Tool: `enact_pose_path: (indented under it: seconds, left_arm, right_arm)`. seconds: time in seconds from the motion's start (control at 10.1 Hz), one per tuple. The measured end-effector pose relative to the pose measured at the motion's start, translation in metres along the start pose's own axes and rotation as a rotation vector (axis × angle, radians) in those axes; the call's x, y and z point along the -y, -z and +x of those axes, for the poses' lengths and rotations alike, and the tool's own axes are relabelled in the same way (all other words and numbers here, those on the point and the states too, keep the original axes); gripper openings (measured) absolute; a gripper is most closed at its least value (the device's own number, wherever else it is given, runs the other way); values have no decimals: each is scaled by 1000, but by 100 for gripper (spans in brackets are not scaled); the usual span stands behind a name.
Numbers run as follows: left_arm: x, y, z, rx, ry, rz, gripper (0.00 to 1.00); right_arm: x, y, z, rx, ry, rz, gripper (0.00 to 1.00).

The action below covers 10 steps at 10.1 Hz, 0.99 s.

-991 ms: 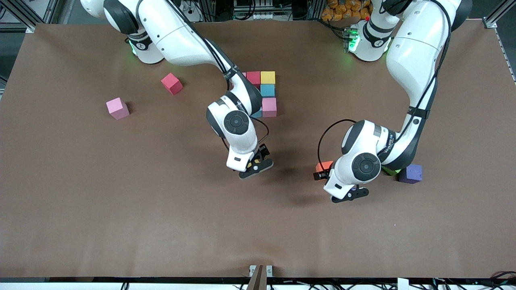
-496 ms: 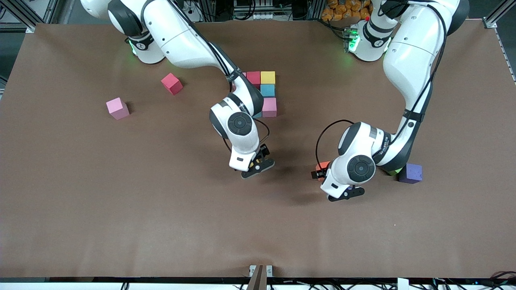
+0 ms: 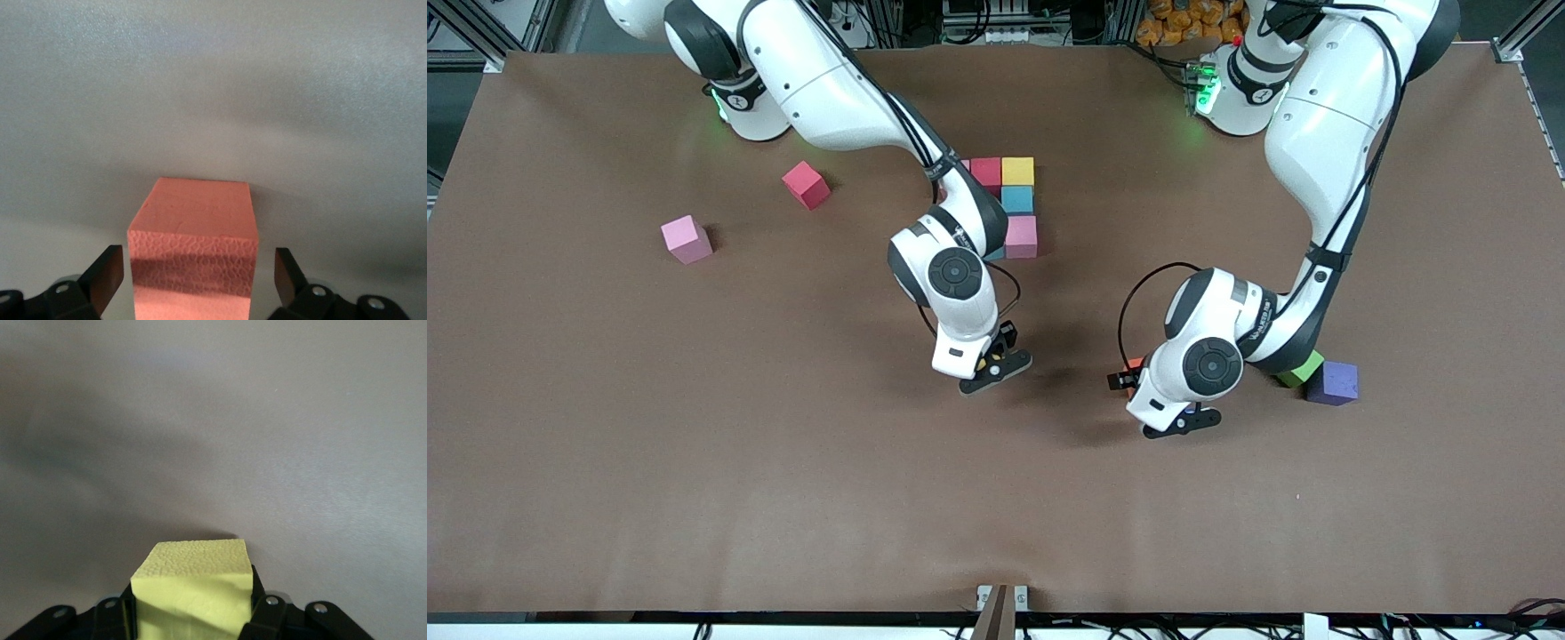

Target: Form number 2 with 11 blocks

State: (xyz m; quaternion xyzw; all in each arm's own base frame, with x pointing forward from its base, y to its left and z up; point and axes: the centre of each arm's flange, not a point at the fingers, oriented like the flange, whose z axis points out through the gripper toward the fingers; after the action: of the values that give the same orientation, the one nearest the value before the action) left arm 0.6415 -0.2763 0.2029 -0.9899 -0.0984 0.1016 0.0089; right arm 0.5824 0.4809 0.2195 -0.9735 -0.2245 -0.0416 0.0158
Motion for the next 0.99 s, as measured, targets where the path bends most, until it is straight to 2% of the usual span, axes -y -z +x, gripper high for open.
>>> enact_pose_path:
  seconds: [0.2,0.4,0.5,0.59,0.69,0.79,0.99]
  left_arm:
    - [0,-2,0,0,-3,5,100]
    - [1,-4,-1,-1,-5,10,99]
    - [1,-5,-1,-5,-11,19,85]
    - [2,-7,-1,-12,-20,33,76]
    - [2,-8,0,-15,-23,38,73]
    - [2,-8,0,-16,-24,37,61]
    - [1,-7,0,-20,-25,34,60]
  right_arm:
    - [-16,36,4,-1,-54,-9,59]
    - [-28,52,-12,23,-167,-11,58]
    - [-34,52,-24,47,-235,-13,55]
    - [-39,50,-34,68,-305,-17,55]
    - [-42,47,-42,81,-367,-23,55]
    - [-42,42,-47,86,-412,-27,55]
    - [-36,26,-58,69,-453,-25,55]
